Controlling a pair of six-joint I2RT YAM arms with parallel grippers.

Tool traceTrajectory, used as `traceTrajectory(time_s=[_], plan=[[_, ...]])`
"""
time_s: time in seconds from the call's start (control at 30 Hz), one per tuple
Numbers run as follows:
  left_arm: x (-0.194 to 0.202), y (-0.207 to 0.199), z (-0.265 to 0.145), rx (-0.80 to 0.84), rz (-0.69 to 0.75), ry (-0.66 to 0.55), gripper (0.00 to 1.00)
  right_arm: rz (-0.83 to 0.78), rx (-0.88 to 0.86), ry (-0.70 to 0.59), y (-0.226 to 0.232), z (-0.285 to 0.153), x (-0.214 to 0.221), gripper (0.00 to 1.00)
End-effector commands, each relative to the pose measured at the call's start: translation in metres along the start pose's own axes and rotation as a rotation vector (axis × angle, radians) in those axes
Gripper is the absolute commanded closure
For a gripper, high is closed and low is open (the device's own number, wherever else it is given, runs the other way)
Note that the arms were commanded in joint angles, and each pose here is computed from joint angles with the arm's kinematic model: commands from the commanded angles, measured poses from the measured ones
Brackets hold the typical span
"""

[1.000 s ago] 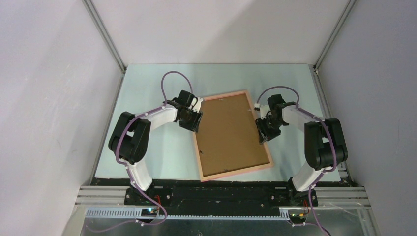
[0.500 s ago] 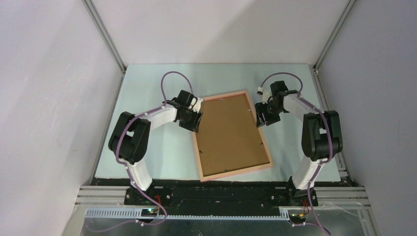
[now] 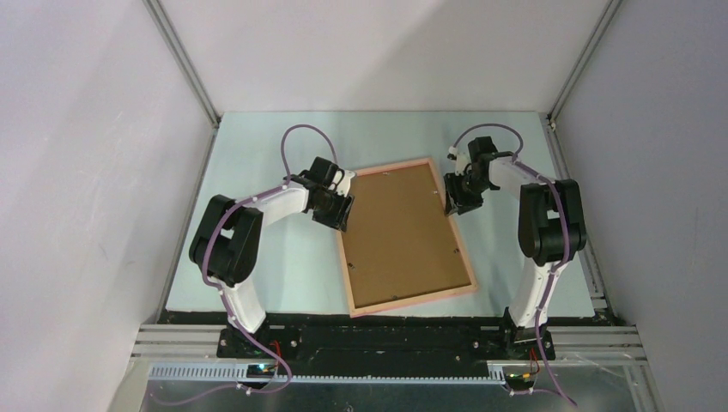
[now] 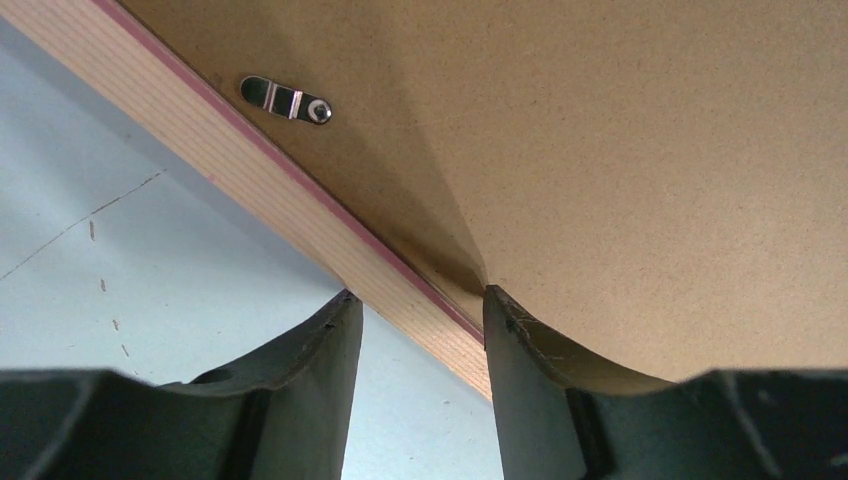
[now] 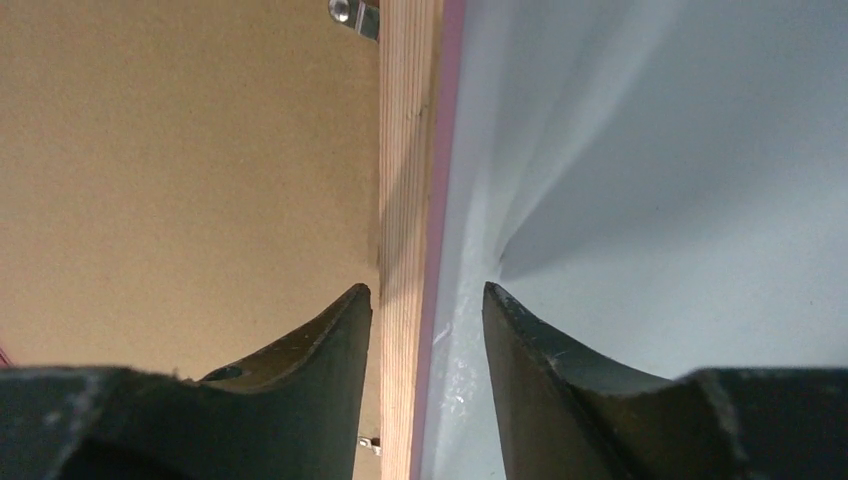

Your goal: Put the photo into the frame

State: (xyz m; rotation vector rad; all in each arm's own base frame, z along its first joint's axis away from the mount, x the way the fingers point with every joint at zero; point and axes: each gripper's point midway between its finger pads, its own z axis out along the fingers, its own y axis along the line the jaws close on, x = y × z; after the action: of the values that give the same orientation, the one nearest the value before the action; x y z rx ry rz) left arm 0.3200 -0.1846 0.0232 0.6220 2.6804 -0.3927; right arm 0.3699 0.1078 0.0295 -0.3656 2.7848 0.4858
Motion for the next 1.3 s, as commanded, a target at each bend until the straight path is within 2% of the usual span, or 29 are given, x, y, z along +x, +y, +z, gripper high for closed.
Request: traceTrajectory(time_s=[0.0,0.1,0.17,0.3,0.47,0.6,0.77,1.0,1.27], plan=[[-0.019,-0.005,-0.009,0.036,0.046,-0.057,0.48,0.011,-0.016,-0.036,0.003,0.003,-0.017,0.54],[-0.021,-0.007,-0.008,0.044,0.053,-0.059,0.47,0.022,-0.016,-0.026,0.002,0.006,-0.015,0.61],[-0.023,-0.007,-0.008,0.051,0.061,-0.062,0.46,0.034,-0.012,-0.016,0.0,0.009,-0.013,0.71],[-0.024,-0.008,-0.008,0.057,0.067,-0.061,0.42,0.064,-0.016,-0.017,-0.003,0.006,-0.012,0.83],[-0.033,-0.007,-0.013,0.05,0.07,-0.078,0.28,0.138,-0.018,-0.024,-0.014,0.001,-0.002,0.95],[-0.045,-0.006,-0.017,0.036,0.063,-0.101,0.19,0.191,-0.04,-0.024,-0.021,-0.003,0.008,0.99],[-0.065,0.006,-0.013,-0.03,0.039,-0.119,0.15,0.234,-0.077,0.007,-0.024,-0.003,0.026,1.0],[-0.085,0.017,0.005,-0.087,-0.049,-0.116,0.15,0.276,-0.098,-0.002,-0.032,-0.008,0.033,1.0],[-0.104,0.016,0.022,-0.061,-0.116,-0.123,0.24,0.296,-0.11,-0.006,-0.036,-0.008,0.035,1.0]])
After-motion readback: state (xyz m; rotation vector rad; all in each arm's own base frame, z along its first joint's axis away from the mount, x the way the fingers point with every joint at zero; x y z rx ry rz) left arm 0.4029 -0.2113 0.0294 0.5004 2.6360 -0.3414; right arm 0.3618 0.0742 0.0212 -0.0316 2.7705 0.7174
